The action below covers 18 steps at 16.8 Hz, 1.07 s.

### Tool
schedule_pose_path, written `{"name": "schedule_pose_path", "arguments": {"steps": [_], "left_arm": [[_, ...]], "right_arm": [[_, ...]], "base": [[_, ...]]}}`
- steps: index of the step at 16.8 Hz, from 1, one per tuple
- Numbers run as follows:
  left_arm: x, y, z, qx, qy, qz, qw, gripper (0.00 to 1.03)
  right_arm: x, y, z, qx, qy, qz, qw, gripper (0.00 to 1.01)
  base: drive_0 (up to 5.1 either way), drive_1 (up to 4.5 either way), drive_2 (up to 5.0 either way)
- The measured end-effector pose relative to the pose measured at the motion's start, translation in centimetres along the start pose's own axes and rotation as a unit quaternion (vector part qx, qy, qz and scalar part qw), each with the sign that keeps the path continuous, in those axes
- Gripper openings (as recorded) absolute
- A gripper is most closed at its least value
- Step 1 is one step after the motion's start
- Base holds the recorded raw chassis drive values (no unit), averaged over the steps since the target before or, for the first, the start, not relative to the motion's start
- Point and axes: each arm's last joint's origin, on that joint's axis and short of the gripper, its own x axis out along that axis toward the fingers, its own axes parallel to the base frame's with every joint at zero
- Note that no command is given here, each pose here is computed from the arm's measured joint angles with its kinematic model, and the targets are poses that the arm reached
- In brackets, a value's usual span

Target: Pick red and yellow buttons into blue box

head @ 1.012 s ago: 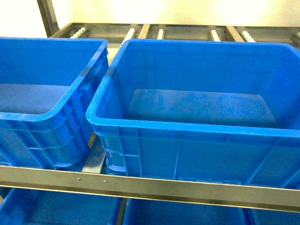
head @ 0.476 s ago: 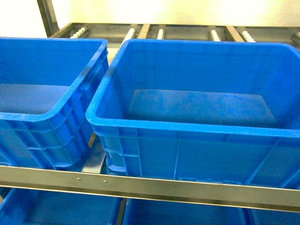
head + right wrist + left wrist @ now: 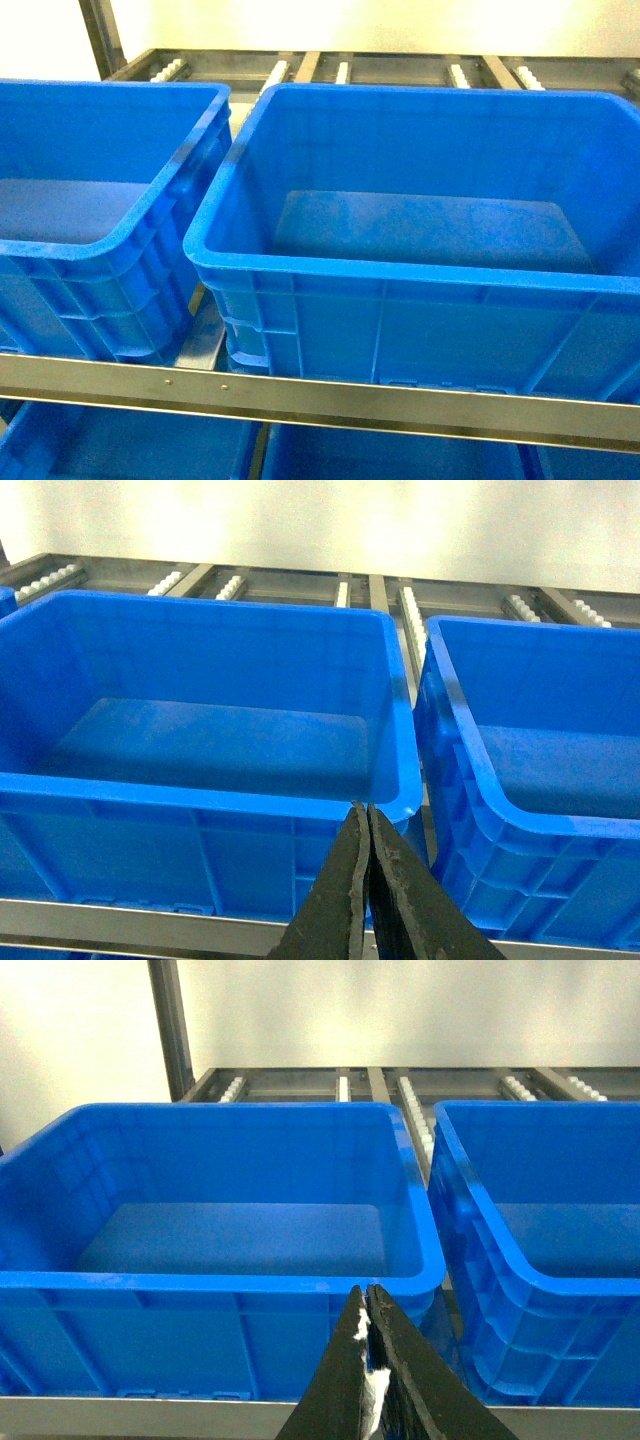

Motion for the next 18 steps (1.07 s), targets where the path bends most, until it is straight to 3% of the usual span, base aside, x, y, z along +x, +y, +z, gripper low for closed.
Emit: {"name": "schedule_pose_path", "arguments": {"steps": [1,3,4,9,10,13,16,18], "left_arm": [[-0.6,0.0,-0.6,0.000,0.024,0.000,0.9997,0.02],[-1.0,0.0,-0.1,0.000,0.000,0.001,1.0000,0.02],[-1.0,0.0,-0.4,0.000,0.008,0.001,1.0000,0.02],[-1.0,0.0,-0.4,-0.001,0.008,0.001,1.0000,0.06],[-1.0,0.0,-0.4,-0.001,0.008,0.001,1.0000,0.15],[-1.0,0.0,-0.4,-0.001,0.008,0.001,1.0000,0.55],[-1.0,0.0,-0.3,-0.001,0.007,0.001,1.0000,0.80],[-1.0,0.0,-0.3,0.000,0.007,0.001,1.0000,1.00]], "right_arm": [[-0.1,0.0,0.0,0.000,-0.001,0.000,1.0000,0.02],[-0.9,0.0,-0.7,0.000,0.027,0.002,0.9996,0.02],[-1.2,0.0,-0.3,0.000,0.003,0.000,1.0000,0.02],[-1.2,0.0,-0.3,0.000,0.005,0.000,1.0000,0.03],[-1.2,0.0,-0.3,0.000,0.005,0.000,1.0000,0.12],[-1.2,0.0,-0.3,0.000,0.005,0.000,1.0000,0.52],[-1.2,0.0,-0.3,0.000,0.004,0.000,1.0000,0.78],[-1.2,0.0,-0.3,0.000,0.005,0.000,1.0000,1.00]], "base": [[0.0,0.00,0.0],[0.0,0.00,0.0],[0.0,0.00,0.0],[0.0,0.00,0.0],[0.0,0.00,0.0],[0.0,-1.06,1.0],[0.0,-4.17,4.1],[-0.1,-4.32,4.2]]}}
